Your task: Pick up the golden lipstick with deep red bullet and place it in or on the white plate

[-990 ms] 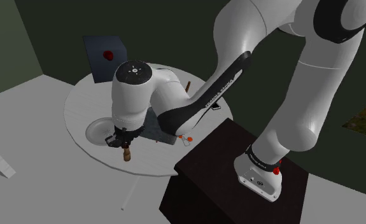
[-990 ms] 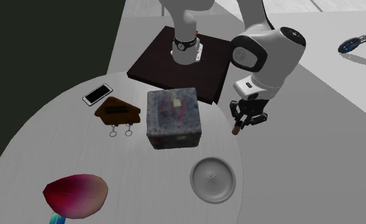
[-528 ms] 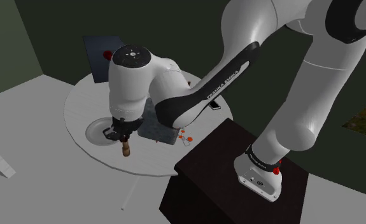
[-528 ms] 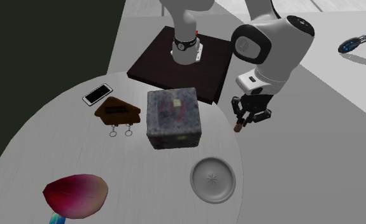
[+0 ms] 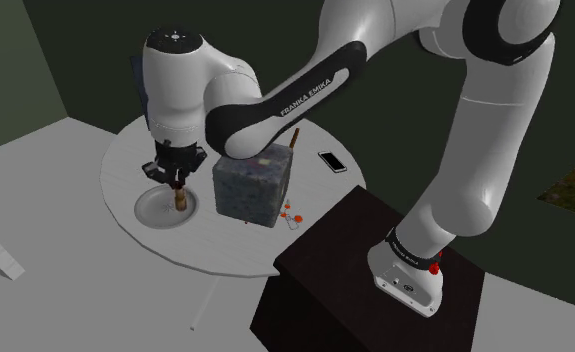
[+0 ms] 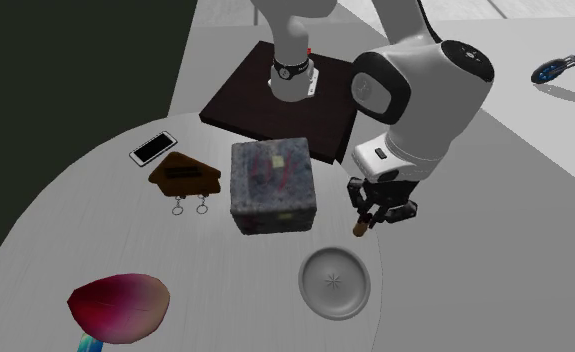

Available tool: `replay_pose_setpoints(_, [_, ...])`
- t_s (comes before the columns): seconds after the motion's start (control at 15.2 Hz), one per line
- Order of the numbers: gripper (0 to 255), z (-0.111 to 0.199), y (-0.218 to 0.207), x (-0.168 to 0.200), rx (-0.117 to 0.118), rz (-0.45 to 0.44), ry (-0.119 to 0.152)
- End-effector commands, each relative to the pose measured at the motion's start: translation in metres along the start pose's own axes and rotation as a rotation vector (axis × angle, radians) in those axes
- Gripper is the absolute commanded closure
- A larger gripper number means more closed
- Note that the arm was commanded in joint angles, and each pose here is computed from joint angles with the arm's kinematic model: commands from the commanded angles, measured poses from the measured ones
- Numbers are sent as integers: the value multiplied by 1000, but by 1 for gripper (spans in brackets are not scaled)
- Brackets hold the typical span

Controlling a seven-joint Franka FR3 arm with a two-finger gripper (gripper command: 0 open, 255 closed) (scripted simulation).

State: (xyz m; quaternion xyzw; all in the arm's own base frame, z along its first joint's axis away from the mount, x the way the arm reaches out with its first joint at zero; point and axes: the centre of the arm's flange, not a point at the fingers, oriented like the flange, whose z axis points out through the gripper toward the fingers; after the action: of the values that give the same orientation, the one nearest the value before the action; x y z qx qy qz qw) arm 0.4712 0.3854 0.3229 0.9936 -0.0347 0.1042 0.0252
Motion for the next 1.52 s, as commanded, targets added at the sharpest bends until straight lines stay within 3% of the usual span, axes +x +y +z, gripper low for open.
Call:
replay_pose_setpoints(0.0, [255, 2, 2, 27, -1, 0, 0])
replay_pose_setpoints(0.33, [255, 2, 8, 102, -1, 0, 0])
replay_pose_setpoints(1.45, [255, 90, 4, 83, -1, 0, 0])
